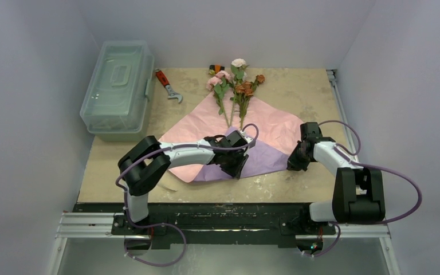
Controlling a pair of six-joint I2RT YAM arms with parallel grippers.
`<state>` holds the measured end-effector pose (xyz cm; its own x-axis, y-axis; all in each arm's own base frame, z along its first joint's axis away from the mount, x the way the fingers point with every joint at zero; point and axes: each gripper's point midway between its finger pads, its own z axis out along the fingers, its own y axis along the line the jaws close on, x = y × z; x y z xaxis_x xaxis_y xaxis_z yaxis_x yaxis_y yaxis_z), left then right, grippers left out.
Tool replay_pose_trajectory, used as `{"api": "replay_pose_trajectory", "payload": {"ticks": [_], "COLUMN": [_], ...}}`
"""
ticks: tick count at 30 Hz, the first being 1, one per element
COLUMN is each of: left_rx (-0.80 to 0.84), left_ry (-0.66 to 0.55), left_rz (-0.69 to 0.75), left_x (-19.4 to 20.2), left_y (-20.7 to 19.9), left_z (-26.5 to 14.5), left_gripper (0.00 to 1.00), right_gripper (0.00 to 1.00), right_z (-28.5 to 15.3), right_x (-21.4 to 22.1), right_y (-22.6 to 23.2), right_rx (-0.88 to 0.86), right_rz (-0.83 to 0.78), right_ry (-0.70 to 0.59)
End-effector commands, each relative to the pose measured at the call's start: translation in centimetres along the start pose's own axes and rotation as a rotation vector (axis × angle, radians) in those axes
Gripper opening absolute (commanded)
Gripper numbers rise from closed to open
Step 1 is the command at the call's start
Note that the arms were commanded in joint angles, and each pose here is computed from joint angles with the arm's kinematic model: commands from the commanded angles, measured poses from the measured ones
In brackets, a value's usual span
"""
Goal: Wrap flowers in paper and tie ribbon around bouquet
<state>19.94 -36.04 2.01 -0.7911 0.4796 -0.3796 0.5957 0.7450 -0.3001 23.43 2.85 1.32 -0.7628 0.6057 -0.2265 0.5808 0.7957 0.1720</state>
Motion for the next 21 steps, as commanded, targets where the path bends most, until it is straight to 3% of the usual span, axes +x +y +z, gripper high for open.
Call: {"api": "replay_pose_trajectory", "payload": {"ticks": [1,21], "left_rx": [-0.096,-0.309], "left_ry": [0.011,0.064], "left_rz": [-0.028,-0.291], "left_x": [1.9,8.7], "left_y": [2.3,10.0], "left_z": [-0.6,-6.9], "left_gripper": [0.24,0.19], "right_gripper": [0.10,0.09], "right_z": [0.8,0.7], "right_x": [-0.5,-1.6], "right_y": [-0.3,-0.1], "right_rx": [0.016,0.035], "right_rz": [-0.019,-0.050], "right_ry": [-0.021,-0.027]}}
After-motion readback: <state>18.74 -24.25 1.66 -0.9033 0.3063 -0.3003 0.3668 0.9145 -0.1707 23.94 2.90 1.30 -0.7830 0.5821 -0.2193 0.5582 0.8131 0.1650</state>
